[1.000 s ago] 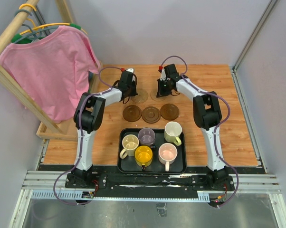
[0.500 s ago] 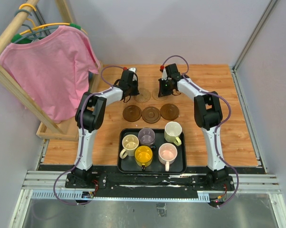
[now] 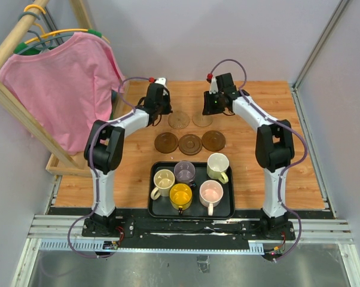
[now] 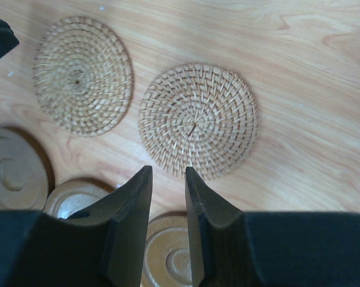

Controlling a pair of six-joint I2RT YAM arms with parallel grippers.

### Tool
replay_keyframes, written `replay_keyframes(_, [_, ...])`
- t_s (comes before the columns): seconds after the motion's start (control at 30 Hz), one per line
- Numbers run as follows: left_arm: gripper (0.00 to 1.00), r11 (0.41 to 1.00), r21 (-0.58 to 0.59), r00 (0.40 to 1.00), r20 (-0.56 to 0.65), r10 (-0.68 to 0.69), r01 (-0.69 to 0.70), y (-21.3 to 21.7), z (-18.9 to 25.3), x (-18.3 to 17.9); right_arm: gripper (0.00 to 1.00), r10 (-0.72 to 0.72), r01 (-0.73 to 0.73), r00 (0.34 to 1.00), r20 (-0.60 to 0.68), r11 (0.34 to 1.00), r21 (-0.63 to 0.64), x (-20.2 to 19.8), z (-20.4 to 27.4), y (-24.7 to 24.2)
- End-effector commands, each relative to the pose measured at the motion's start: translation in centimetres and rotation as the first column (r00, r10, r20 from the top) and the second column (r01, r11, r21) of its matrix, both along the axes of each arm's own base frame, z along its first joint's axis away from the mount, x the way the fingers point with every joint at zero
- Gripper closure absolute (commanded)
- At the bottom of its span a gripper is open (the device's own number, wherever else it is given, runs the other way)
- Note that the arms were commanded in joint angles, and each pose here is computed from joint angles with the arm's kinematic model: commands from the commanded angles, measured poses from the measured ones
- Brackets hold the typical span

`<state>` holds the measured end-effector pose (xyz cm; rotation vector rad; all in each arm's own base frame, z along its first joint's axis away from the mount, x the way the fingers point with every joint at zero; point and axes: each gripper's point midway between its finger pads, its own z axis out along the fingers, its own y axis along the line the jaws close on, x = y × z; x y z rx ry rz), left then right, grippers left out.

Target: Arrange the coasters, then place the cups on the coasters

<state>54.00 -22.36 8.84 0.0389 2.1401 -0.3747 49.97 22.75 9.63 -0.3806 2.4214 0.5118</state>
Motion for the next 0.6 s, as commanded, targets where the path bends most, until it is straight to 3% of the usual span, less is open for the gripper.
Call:
replay_keyframes(0.0, [0.99, 1.0, -0.018, 0.993, 0.12, 0.018, -0.016, 0.9, 5.2, -0.8, 0.72, 0.012, -0.011, 0.999, 0.038, 1.0, -0.012, -1.9, 1.8, -0.6])
replay_keyframes(0.07, [0.99, 1.0, -0.011, 0.995, 0.099, 0.016, -0.015, 1.5, 4.5, -2.5, 0.78, 0.006, -0.006, 1.0, 0.028, 1.0, -0.022, -3.2, 1.5, -1.2])
replay_keyframes(0.17, [0.99, 0.999, -0.007, 0.998, 0.046, 0.035, -0.034, 2.7, 2.6, -5.4, 0.98, 0.006, -0.006, 1.0, -0.006, 0.999, -0.046, -5.6, 0.6, -2.2])
replay_keyframes(0.57, [0.99, 0.993, -0.081, 0.995, -0.037, -0.094, 0.091, 1.5, 0.4, -13.4, 0.99, 0.02, -0.026, 0.995, -0.102, 0.998, -0.054, -10.2, -2.1, -3.4])
